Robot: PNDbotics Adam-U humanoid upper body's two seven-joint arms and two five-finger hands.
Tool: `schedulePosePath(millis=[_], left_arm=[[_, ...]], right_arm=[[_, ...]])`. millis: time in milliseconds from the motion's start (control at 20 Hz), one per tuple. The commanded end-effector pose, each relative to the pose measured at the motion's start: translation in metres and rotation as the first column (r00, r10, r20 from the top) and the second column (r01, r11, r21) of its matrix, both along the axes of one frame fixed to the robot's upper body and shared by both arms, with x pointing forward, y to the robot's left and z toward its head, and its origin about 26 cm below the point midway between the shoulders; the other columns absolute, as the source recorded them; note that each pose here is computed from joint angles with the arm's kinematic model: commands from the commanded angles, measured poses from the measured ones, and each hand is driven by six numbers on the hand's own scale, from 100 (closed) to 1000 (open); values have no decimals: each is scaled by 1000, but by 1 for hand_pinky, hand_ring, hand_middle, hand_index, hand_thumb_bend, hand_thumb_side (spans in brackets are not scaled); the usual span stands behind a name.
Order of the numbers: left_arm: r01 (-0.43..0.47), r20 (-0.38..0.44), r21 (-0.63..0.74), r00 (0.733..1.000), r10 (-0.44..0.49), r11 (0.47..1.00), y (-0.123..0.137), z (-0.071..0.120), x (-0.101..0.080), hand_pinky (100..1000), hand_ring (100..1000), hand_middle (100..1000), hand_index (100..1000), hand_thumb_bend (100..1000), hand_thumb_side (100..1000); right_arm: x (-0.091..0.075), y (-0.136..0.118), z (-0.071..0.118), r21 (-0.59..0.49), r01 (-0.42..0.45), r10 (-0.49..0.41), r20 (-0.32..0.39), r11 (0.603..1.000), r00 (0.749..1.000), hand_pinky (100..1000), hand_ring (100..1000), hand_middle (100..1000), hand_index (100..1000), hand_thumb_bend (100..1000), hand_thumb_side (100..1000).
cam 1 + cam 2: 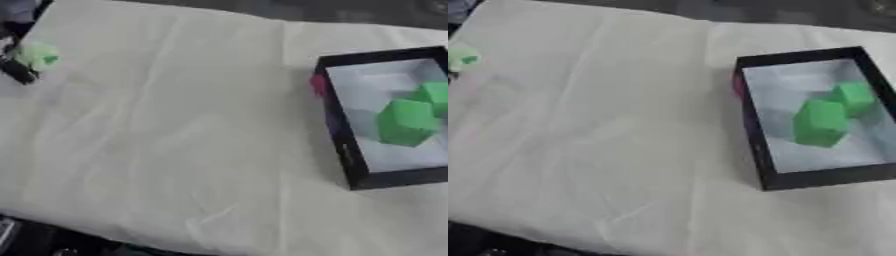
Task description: Pick up the objects with one hand, pass them to the other hand, and then place them into the box on the other side of the table.
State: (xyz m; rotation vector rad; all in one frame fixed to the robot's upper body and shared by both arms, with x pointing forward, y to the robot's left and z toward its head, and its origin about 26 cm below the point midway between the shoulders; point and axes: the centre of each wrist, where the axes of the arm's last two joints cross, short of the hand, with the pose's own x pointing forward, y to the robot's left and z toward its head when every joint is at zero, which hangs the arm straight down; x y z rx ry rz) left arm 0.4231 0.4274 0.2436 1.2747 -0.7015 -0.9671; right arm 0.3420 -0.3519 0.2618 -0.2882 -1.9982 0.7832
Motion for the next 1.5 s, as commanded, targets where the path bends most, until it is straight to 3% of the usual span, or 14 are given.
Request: schedulePosePath(millis=[50,300,500,750,1150,1500], left_arm=[[37,86,62,995,-43,997,-5,33,-10,787,765,656,533,123,172],[192,173,102,963,-207,976,-44,47,-19,778,754,643,520,100,183],[321,246,110,908,-339,941,-78,51,-30,776,749,638,518,100,195],[440,364,71,824,-434,895,-109,47,-38,771,740,626,514,100,222],[573,562,8,675,-478,819,-155,21,-36,770,722,614,507,100,254],[661,664,5,559,-496,751,-195,6,-34,761,719,617,502,100,272]], right_arm=[[-4,-5,15,-7,10,-10,35,1000,999,999,1000,1000,1000,100,470],[-7,1,24,11,-21,20,66,1000,998,999,1000,1000,1000,100,470],[-12,12,35,26,-65,62,107,998,992,998,1000,1000,1000,100,470],[-20,28,46,0,-133,132,148,991,980,998,1000,1000,1000,100,470],[-19,59,53,-114,-245,261,159,963,952,996,1000,1000,1000,100,470],[-9,83,50,-228,-303,338,132,925,932,997,1000,1000,1000,100,441]])
